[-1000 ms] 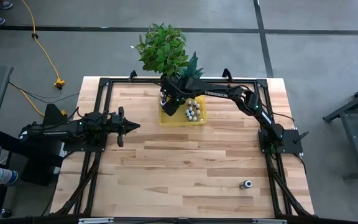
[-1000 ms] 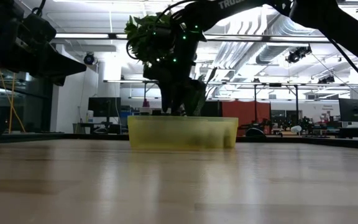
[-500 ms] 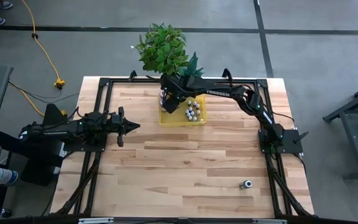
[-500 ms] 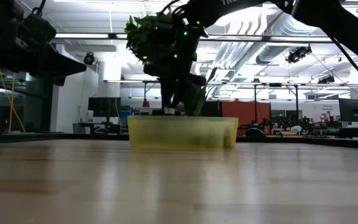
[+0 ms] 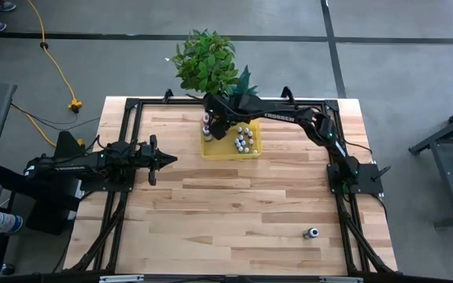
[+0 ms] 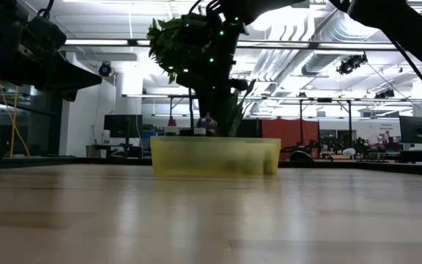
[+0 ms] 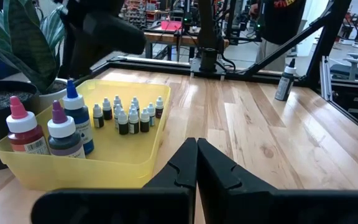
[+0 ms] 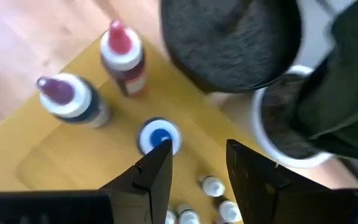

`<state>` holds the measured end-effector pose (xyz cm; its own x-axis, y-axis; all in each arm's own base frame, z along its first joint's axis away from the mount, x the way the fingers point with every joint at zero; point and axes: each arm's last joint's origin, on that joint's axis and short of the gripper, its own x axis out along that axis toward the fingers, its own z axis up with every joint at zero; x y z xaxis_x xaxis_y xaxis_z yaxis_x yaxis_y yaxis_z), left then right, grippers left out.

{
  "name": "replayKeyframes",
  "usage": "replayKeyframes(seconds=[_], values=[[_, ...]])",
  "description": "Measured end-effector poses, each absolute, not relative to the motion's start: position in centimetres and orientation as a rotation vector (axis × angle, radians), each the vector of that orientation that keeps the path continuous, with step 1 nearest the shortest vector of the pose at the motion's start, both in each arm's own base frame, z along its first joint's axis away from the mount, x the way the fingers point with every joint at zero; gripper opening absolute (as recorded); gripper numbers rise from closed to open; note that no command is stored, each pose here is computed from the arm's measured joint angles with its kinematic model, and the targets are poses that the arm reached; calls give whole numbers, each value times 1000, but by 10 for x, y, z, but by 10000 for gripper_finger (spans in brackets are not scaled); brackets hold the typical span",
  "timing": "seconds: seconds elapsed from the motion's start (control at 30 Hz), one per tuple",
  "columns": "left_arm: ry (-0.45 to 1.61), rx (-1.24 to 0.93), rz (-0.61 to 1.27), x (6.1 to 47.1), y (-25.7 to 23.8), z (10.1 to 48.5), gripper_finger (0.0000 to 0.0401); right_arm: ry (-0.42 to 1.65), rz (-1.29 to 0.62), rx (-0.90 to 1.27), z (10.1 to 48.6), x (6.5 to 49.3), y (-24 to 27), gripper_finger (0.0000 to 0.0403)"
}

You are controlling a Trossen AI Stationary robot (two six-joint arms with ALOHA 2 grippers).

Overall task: Pick & Place food coloring
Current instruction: Put the large blue food coloring bottle into the yellow bin, then put the large black food coloring bottle into the yellow bin

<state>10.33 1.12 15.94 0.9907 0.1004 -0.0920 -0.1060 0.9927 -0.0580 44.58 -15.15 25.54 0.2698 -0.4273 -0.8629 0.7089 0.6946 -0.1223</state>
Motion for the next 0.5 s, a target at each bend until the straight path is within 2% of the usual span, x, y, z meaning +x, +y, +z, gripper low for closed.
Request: replayKeyframes(seconds=[0.23, 0.5], values=[[89, -63, 104, 103, 11, 159, 0, 1101, -783, 264, 275, 430, -144, 140], [89, -63, 104, 103, 11, 159, 0, 1294, -588, 193, 307, 400, -107, 140]])
